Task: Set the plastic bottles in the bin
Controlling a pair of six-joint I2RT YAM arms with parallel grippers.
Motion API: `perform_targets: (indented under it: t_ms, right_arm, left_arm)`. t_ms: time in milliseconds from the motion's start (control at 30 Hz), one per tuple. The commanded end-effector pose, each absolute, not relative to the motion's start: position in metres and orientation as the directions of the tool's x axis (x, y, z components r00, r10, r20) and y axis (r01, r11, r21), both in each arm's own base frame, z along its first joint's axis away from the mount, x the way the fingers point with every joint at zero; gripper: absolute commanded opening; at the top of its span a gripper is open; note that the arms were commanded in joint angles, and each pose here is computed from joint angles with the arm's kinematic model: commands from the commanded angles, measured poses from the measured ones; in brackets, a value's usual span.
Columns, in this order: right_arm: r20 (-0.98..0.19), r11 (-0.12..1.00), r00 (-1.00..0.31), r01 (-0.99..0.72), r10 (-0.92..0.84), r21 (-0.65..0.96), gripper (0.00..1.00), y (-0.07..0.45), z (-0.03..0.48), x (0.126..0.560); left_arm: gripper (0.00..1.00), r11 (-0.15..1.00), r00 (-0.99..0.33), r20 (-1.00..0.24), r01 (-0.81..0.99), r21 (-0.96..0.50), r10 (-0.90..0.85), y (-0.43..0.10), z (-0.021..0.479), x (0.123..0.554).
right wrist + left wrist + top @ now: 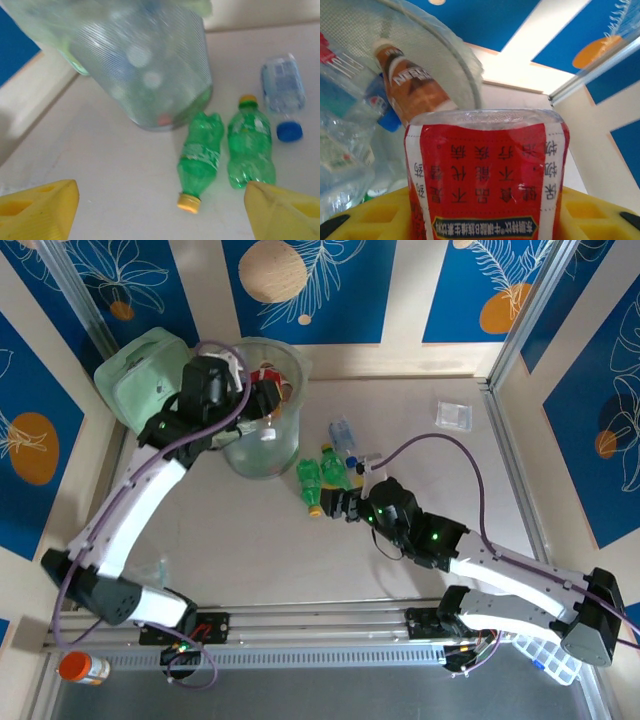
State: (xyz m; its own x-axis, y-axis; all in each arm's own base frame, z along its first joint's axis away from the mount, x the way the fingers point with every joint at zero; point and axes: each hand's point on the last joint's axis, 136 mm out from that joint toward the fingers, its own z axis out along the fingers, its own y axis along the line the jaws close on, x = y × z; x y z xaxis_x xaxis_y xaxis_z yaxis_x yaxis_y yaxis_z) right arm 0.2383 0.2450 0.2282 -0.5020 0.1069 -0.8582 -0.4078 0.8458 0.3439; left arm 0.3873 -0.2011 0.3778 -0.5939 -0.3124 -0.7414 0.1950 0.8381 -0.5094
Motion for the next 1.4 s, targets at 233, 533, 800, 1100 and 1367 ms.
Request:
perform_targets:
  t_ms: [233,533,800,1100,1367]
  right_arm:
    - [-0.861,0.846,-0.477,-0.373,0.177,0.381,0.85,0.240,0.211,0.236]
    - [-0.918,0.862,-0.388,-0.437,0.077,0.257,0.86,0.262,0.225,0.223]
    - [-0.924,0.856,-0.378,-0.457,0.058,0.241,0.86,0.268,0.227,0.220]
    - [-0.924,0.856,-0.381,-0.472,0.015,0.209,0.86,0.278,0.221,0.220]
    - [-0.926,0.856,-0.378,-0.474,0.013,0.206,0.86,0.278,0.222,0.220]
  left_arm:
    - [0.50,0.810,-0.619,-0.683,0.125,-0.573,-0.388,-0.176,0.388,0.463]
    - [0.48,0.862,-0.718,-0.597,-0.008,-0.507,-0.358,-0.162,0.321,0.510]
    - [0.52,0.867,-0.760,-0.524,-0.102,-0.488,-0.385,-0.150,0.260,0.532]
    - [0.73,0.855,-0.786,-0.482,-0.110,-0.507,-0.387,-0.155,0.239,0.543]
    - [0.80,0.860,-0.737,-0.565,-0.045,-0.508,-0.372,-0.149,0.293,0.524]
